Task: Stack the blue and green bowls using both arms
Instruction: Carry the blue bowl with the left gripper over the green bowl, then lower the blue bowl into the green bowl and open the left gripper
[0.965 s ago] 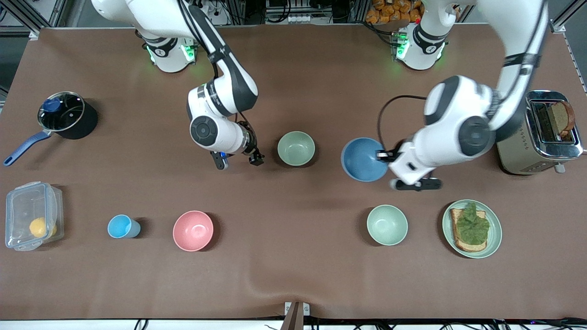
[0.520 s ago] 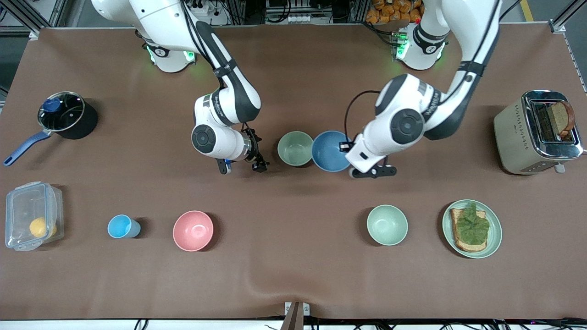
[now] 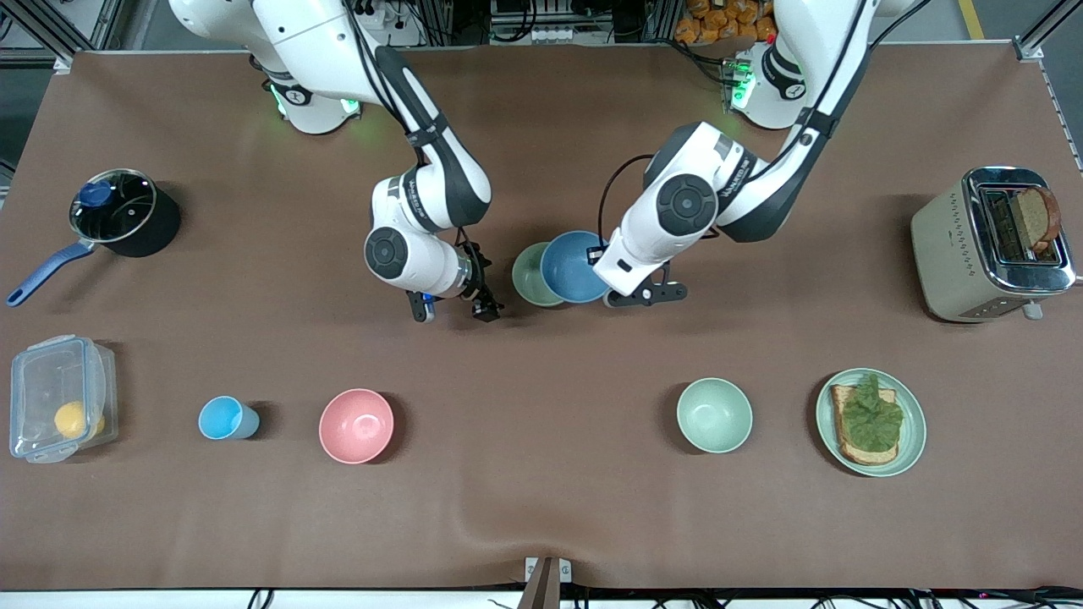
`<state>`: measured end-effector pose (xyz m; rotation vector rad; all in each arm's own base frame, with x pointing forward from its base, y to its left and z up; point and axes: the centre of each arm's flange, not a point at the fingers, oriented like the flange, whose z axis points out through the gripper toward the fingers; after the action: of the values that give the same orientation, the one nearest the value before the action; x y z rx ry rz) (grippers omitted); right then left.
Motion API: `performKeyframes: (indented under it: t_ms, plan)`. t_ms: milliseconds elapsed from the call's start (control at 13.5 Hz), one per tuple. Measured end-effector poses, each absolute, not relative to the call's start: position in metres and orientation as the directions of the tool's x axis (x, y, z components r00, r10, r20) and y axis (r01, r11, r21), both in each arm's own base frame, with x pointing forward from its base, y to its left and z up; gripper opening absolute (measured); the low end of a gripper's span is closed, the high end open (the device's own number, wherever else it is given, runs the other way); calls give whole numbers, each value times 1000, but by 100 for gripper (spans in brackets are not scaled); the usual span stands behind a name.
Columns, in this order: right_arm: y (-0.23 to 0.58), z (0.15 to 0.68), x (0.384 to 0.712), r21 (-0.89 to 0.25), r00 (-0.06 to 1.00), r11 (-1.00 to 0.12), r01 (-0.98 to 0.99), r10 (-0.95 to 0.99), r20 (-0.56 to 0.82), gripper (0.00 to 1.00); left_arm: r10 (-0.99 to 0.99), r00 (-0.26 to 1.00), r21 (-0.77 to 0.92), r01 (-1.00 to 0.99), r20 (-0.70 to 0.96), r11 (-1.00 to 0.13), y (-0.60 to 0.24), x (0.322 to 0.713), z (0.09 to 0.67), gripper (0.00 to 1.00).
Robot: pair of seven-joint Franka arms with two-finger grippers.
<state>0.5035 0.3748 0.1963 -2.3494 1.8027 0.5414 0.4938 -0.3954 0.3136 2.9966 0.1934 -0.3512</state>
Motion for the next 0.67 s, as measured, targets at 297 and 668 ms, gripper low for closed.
performKeyframes:
  t_ms: [297,668]
  plan:
    - [378,193,501,113,204,-262,-958,-907,-369,100,138,963,105,166,-234,-980,-418,481,298,5]
    - [378,192,500,116,198,-257,-959,-907,-372,100,154,959,105,183,-238,-978,-433,472,278,5]
